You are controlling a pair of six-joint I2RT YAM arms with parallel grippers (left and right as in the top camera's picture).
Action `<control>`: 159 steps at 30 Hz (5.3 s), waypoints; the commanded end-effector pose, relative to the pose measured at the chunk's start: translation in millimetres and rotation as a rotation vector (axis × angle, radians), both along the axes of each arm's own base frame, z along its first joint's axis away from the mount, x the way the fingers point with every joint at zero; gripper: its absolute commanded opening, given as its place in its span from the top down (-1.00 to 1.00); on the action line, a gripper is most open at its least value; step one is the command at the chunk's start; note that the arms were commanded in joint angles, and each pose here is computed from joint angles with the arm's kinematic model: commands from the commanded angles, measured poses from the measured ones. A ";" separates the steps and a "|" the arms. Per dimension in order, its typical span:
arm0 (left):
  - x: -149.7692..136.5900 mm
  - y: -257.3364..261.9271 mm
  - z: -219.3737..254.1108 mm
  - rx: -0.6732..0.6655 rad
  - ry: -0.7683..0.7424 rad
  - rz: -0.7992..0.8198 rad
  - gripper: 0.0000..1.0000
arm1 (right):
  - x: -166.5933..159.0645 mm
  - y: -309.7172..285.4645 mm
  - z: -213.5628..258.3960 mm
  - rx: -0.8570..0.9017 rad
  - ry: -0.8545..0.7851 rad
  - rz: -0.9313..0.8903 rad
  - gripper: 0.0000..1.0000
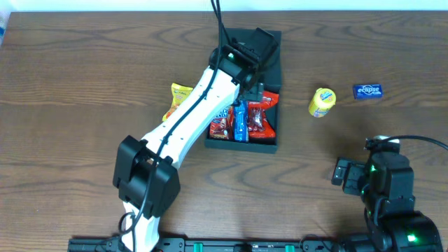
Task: Pack container
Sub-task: 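Lower the blue snack bag between the packs and open the left gripper, then withdraw the left gripper and move it to the yellow Julie's packet, then grasp the yellow Julie's peanut butter packet with the left gripper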
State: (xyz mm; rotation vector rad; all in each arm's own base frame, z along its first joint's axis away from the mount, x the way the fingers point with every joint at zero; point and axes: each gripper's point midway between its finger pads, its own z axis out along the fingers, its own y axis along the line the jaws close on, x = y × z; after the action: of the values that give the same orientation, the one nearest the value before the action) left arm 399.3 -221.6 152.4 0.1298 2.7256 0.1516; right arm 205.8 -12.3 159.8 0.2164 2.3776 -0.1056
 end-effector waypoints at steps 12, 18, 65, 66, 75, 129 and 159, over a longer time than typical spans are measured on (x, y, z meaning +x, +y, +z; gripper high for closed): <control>16.7 16.4 -50.8 0.184 0.027 0.025 -0.91 | 0.1 -2.5 0.8 -0.009 -0.003 -0.005 -0.98; 13.5 10.6 -61.9 0.175 0.053 0.020 -0.91 | 0.1 -2.5 0.8 -0.009 -0.003 -0.005 -0.98; -90.2 106.9 39.5 -0.019 -0.025 0.004 -0.91 | 0.1 -2.5 0.8 -0.009 -0.003 -0.005 -0.98; -90.7 108.2 30.5 -0.031 -0.006 -0.008 -0.91 | 0.1 -2.5 0.8 -0.009 -0.003 -0.005 -0.98; -54.1 135.5 -45.6 -0.032 0.077 -0.012 -0.91 | 0.1 -2.5 0.8 -0.009 -0.003 -0.005 -0.99; 15.8 158.8 -123.6 0.085 0.109 0.082 0.35 | 0.1 -2.5 0.8 -0.009 -0.003 -0.005 -0.99; -48.2 70.9 24.4 -0.033 -0.080 0.109 0.00 | 0.1 -2.5 0.8 -0.009 -0.003 -0.005 -0.99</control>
State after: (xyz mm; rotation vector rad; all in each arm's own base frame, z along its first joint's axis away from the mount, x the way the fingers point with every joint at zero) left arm 344.5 -164.2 169.0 0.0352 2.6789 0.0993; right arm 205.8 -12.3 159.8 0.2164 2.3776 -0.1056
